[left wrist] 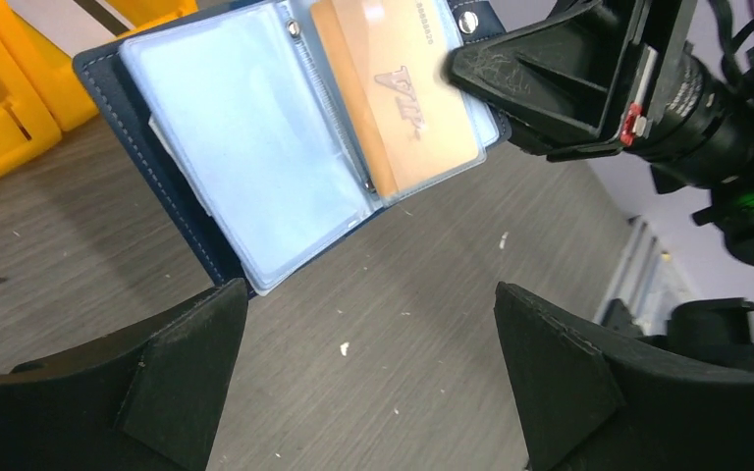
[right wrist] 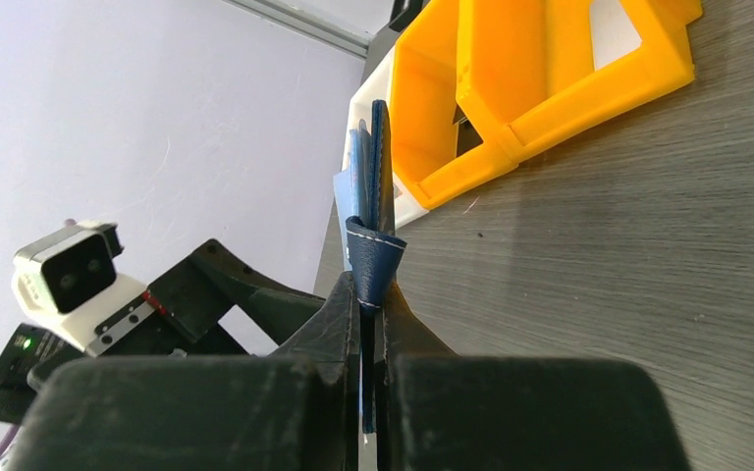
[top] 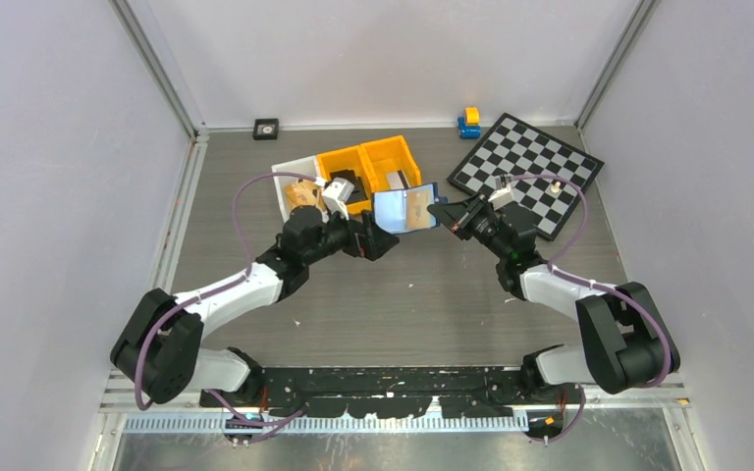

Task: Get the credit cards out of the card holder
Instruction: Remove the credit card from the card holder.

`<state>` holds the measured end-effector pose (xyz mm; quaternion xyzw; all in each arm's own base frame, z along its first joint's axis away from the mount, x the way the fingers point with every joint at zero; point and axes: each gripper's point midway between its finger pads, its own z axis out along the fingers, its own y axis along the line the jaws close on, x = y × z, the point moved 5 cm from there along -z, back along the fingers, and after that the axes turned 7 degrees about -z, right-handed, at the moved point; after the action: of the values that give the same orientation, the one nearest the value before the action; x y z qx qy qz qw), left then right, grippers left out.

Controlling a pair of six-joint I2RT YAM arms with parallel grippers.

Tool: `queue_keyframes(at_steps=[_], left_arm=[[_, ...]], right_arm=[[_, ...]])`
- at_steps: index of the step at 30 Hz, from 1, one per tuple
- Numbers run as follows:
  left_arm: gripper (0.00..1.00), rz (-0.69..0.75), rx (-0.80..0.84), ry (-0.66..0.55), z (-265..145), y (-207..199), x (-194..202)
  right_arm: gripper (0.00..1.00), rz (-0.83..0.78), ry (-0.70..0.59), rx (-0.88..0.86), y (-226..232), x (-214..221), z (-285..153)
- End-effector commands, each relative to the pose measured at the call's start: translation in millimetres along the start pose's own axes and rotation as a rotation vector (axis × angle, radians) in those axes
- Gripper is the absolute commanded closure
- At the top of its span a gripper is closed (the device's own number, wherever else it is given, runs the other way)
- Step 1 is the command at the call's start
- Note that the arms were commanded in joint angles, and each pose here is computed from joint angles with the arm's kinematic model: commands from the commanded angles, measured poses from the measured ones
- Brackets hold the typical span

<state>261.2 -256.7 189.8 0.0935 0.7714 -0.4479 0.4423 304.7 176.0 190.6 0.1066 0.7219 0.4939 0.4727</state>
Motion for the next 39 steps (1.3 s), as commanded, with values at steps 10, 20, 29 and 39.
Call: queue_keyframes(at_steps=[10, 20, 29, 39], left_arm=[[0.0, -0.315, 0.063, 0.073, 7.8, 17.8, -9.1], [0.0, -0.54, 0.183, -0.027, 11.1, 45.0, -7.5], [0.0, -0.43, -0.072, -0.037, -10.4, 57.1, -16.6], [0.0, -0.519, -0.215, -0.384, -63.9, 77.3, -27.8]], right_arm=[[1.0, -0.016, -0.03, -0.109, 21.0, -8.7, 0.3], [0.99, 0.004, -0.019, -0.166, 23.3, -5.3, 3.0], [1.0, 0.003, -0.018, -0.162, 19.1, -3.8, 5.8], [1.0, 0.004, -0.019, -0.175, 21.2, -4.1, 5.3]])
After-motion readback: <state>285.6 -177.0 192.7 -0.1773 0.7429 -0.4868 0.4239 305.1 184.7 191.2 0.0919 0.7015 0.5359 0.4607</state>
